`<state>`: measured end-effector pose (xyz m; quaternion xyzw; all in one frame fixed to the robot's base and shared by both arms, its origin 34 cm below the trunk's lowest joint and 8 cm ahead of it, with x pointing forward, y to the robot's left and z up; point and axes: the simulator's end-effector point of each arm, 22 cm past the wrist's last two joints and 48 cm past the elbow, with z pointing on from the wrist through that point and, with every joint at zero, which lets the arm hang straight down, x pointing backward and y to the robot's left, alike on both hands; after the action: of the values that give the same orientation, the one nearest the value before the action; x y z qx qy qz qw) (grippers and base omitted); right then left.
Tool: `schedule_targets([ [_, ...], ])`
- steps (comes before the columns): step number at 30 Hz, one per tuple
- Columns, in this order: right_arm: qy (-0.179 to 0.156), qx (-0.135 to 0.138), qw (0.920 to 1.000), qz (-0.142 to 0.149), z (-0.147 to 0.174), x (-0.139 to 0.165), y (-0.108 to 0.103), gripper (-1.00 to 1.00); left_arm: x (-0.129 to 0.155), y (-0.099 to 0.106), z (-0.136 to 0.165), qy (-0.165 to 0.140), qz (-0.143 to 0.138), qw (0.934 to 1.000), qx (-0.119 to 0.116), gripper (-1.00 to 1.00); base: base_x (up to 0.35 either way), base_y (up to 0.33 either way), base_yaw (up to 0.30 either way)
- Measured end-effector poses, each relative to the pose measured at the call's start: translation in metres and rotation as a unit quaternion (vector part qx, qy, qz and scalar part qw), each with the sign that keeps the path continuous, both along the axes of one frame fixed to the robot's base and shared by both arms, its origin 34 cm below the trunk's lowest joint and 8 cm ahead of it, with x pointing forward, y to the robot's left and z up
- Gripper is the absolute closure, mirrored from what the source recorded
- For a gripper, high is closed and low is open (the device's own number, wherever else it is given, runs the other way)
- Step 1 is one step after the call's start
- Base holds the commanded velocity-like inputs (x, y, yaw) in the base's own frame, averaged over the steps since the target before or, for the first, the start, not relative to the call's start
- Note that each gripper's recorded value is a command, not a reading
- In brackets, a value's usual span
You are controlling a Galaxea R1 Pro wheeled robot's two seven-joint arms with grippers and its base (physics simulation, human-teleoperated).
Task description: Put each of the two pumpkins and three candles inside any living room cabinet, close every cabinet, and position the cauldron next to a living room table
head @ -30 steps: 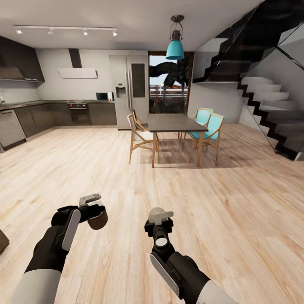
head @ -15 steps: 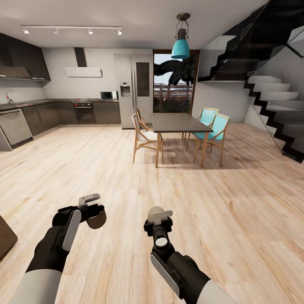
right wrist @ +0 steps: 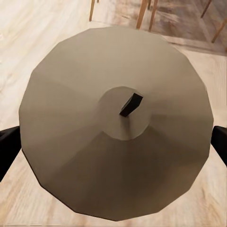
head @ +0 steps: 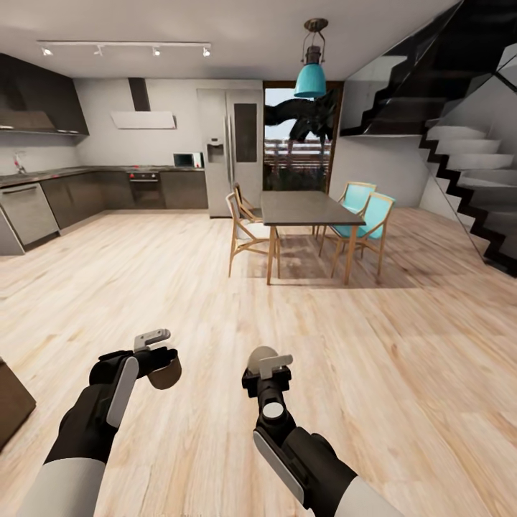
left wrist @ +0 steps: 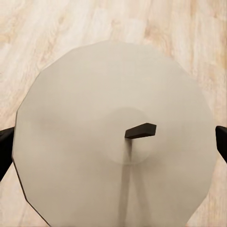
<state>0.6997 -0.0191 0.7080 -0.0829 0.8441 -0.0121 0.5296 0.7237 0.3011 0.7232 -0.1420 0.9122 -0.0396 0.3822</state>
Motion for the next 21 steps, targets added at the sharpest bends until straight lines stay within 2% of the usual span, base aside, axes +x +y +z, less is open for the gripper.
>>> schedule_targets([
  [6,0.007,-0.004,1.0,0.0,-0.009,-0.001,-0.001,1.0,0.0,0.001,-0.005,0.002,0.003,1.0,-0.002,1.0,0.0,0.0,0.109],
  [8,0.009,-0.004,1.0,0.0,-0.01,-0.001,-0.001,1.0,0.007,0.003,0.0,-0.017,0.009,0.9998,-0.002,1.0,0.0,0.0,0.139],
  [11,0.011,-0.004,0.9999,-0.001,-0.013,-0.001,-0.001,1.0,0.011,0.005,0.002,-0.03,0.014,0.9995,0.0,1.0,0.0,0.0,0.155],
  [21,0.023,-0.005,0.9997,-0.003,-0.026,-0.003,-0.004,1.0,0.011,0.005,-0.007,-0.026,0.015,0.9996,-0.001,1.0,0.0,0.0,0.161],
])
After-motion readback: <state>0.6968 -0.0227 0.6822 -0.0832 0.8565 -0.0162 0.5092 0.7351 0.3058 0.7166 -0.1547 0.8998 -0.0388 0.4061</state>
